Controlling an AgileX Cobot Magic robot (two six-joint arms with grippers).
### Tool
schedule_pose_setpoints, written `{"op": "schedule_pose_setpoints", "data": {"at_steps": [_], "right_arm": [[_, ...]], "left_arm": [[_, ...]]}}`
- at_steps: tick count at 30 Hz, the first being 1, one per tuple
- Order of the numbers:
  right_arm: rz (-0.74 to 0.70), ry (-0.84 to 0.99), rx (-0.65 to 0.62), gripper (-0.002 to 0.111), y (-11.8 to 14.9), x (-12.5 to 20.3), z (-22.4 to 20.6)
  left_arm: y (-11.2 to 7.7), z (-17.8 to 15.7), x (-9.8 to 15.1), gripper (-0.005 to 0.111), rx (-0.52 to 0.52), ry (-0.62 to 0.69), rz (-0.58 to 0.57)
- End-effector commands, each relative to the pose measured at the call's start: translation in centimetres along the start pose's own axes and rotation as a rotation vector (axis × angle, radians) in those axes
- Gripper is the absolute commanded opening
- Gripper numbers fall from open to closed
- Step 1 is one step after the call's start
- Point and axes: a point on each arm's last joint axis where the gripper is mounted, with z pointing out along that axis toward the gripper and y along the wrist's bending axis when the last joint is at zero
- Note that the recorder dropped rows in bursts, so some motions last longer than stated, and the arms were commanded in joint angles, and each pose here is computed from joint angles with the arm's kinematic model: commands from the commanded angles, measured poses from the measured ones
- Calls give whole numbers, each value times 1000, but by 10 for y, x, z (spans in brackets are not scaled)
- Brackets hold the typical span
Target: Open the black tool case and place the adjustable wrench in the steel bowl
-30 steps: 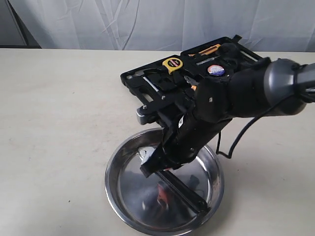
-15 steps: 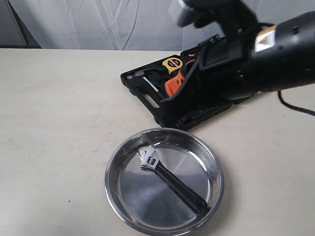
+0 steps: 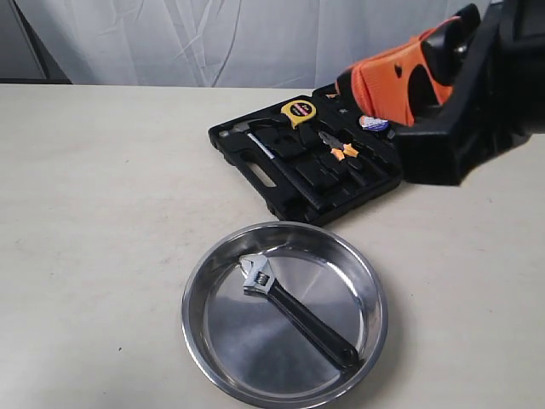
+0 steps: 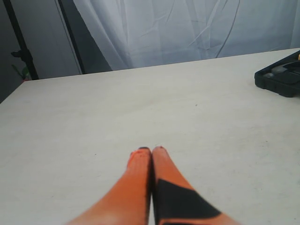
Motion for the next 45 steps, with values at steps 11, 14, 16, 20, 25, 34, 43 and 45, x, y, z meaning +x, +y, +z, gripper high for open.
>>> {"op": "schedule_pose_setpoints", "data": {"at_steps": [11,14,16,20,25,34,43,45], "right_arm": [[273,-320,467,0,-24,178,-48],[274,-353,533,0,-22,206,-48],[279,-372,573,0,-22,220,-46],[288,-398,656,0,-24,233,-46],[293,-376,710,0,-27,235,-47],[312,-380,765,0,-29,236,-49],[313,-381,765,0,-29,236,-48],[313,-381,765,0,-29,236,-48]], "left_arm": [[0,0,-2,0,7,-17,-2],[0,0,-2,0,7,-17,-2],[0,0,-2,0,7,-17,-2],[0,0,-2,0,7,-17,-2],[0,0,-2,0,7,-17,-2],[0,0,-2,0,6,-17,3],[0,0,-2,0,6,-17,3],[0,0,-2,0,6,-17,3]]}}
